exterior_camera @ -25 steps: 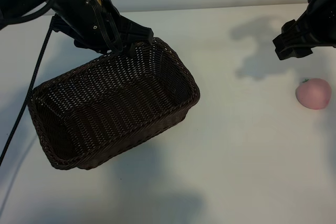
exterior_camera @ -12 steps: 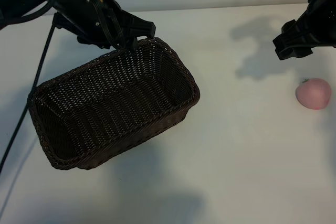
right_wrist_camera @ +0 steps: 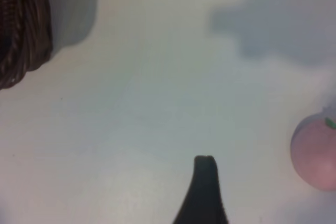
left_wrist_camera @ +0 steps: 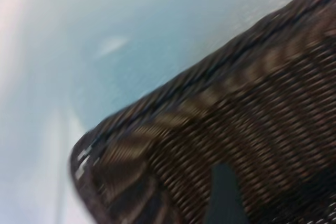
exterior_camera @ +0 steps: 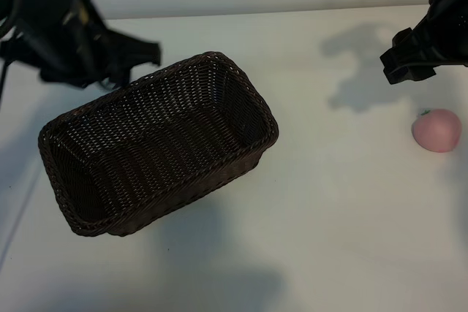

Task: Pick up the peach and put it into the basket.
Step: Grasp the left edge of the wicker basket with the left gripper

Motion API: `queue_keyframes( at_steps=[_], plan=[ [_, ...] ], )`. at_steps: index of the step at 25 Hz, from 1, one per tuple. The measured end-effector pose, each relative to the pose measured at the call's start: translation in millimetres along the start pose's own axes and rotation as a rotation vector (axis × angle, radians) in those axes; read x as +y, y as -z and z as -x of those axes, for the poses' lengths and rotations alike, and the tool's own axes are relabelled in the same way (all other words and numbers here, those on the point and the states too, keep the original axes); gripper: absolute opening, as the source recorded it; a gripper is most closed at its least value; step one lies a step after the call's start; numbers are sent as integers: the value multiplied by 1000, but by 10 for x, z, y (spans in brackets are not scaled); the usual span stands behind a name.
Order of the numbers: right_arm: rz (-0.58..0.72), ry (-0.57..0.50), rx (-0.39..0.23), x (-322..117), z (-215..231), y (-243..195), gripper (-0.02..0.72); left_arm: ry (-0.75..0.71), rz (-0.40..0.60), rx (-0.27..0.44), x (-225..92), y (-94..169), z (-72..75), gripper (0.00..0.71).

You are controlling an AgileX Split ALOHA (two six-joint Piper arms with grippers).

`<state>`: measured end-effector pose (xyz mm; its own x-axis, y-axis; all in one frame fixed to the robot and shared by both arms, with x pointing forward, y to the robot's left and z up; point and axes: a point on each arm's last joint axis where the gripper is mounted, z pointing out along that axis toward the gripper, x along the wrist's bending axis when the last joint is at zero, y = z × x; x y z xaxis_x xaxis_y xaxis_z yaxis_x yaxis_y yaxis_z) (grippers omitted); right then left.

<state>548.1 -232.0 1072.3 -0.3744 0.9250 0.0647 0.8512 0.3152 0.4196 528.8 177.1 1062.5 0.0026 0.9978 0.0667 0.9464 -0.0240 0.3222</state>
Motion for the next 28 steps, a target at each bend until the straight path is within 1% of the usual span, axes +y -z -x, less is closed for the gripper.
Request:
queue_keyframes(
  at_steps=[3, 7, 9, 12, 17, 22, 26, 28],
  plan=[
    [-4, 0, 0, -4, 0, 0, 593, 44, -11, 28, -199, 4, -112, 509],
    [-10, 0, 3, -9, -3, 0, 593, 112, -18, 46, -426, 25, -230, 509],
    [-11, 0, 3, -10, -2, 0, 593, 155, -13, 51, -516, 43, -280, 509],
    [-11, 0, 3, -10, -2, 0, 593, 214, -6, 82, -626, 35, -358, 509],
    [-11, 0, 3, -10, -2, 0, 593, 257, -35, 109, -782, -101, -404, 509],
    [-11, 0, 3, -10, -2, 0, 593, 315, -28, 87, -883, -283, -426, 509],
    [-12, 0, 3, -11, -2, 0, 593, 357, -19, 55, -848, -316, -481, 509],
    [-12, 0, 3, -11, -3, 0, 593, 359, -22, 51, -847, -324, -495, 509]
  ],
)
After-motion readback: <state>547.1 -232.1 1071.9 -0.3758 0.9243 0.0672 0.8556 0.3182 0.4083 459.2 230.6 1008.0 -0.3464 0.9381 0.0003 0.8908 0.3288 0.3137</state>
